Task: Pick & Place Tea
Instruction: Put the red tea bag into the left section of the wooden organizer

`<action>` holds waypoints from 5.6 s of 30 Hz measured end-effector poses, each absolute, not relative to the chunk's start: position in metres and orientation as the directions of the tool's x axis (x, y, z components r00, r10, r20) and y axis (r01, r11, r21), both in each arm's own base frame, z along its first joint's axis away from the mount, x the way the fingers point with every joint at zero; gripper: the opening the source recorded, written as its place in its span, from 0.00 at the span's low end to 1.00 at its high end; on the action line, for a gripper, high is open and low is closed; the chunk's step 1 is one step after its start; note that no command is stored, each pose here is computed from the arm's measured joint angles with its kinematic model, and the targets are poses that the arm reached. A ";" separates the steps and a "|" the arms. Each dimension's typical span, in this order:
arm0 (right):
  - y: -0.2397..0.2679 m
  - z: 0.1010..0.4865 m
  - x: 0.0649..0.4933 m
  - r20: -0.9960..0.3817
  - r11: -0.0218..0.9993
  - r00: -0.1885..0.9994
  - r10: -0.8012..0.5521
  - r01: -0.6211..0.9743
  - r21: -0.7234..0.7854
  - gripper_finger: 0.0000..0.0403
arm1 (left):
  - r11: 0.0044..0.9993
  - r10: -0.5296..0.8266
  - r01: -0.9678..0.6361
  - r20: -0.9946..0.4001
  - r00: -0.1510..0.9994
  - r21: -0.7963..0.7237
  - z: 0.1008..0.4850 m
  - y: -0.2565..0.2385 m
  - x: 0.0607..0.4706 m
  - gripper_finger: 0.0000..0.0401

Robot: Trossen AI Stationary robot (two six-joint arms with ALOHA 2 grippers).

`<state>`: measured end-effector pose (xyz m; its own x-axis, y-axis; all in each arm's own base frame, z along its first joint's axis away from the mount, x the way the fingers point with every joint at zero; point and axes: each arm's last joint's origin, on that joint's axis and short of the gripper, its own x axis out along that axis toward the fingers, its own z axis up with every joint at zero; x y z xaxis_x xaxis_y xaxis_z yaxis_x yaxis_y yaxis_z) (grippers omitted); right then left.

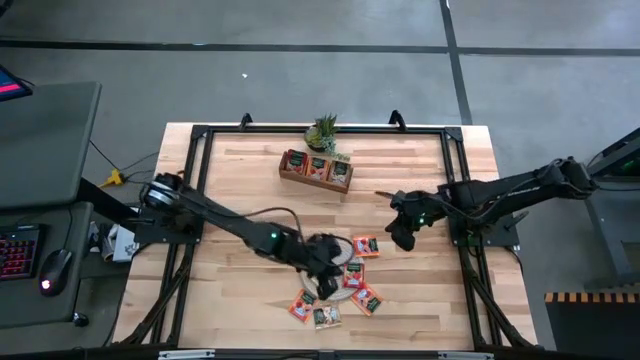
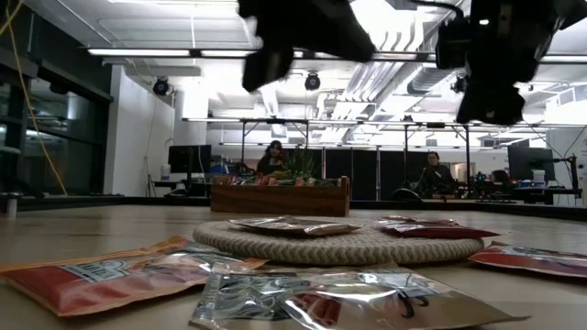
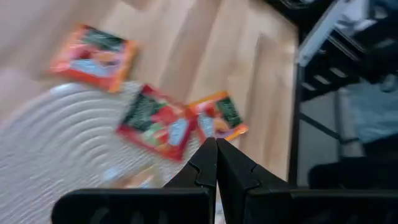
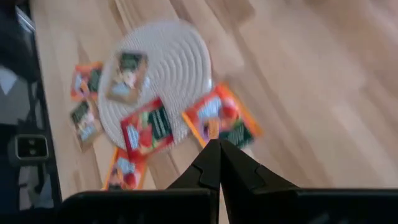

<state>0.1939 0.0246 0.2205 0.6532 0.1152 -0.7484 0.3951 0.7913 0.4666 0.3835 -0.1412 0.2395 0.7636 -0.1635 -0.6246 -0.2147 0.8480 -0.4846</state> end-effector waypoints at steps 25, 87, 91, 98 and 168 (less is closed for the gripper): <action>0.060 0.205 0.198 -0.789 0.743 0.610 0.070 0.496 0.449 0.20 | 0.932 -0.129 -0.144 -0.675 0.727 -0.333 0.203 -0.152 0.406 0.00; 0.104 0.138 0.195 -0.587 0.491 0.795 0.156 0.453 0.744 0.41 | 0.989 -0.109 -0.041 -0.901 0.421 -0.140 0.141 -0.164 0.477 0.00; 0.111 0.123 0.199 -0.610 0.474 0.774 0.172 0.477 0.740 0.41 | 0.991 -0.090 -0.049 -0.900 0.427 -0.122 0.141 -0.163 0.477 0.00; 0.116 0.104 0.212 -0.592 0.447 0.776 0.216 0.461 0.767 0.41 | 0.991 -0.091 -0.049 -0.887 0.452 -0.127 0.141 -0.164 0.479 0.00; 0.068 0.091 0.239 -0.665 0.659 0.659 0.352 0.330 0.676 0.19 | 0.992 -0.108 -0.001 -0.879 0.465 -0.123 0.142 -0.162 0.482 0.00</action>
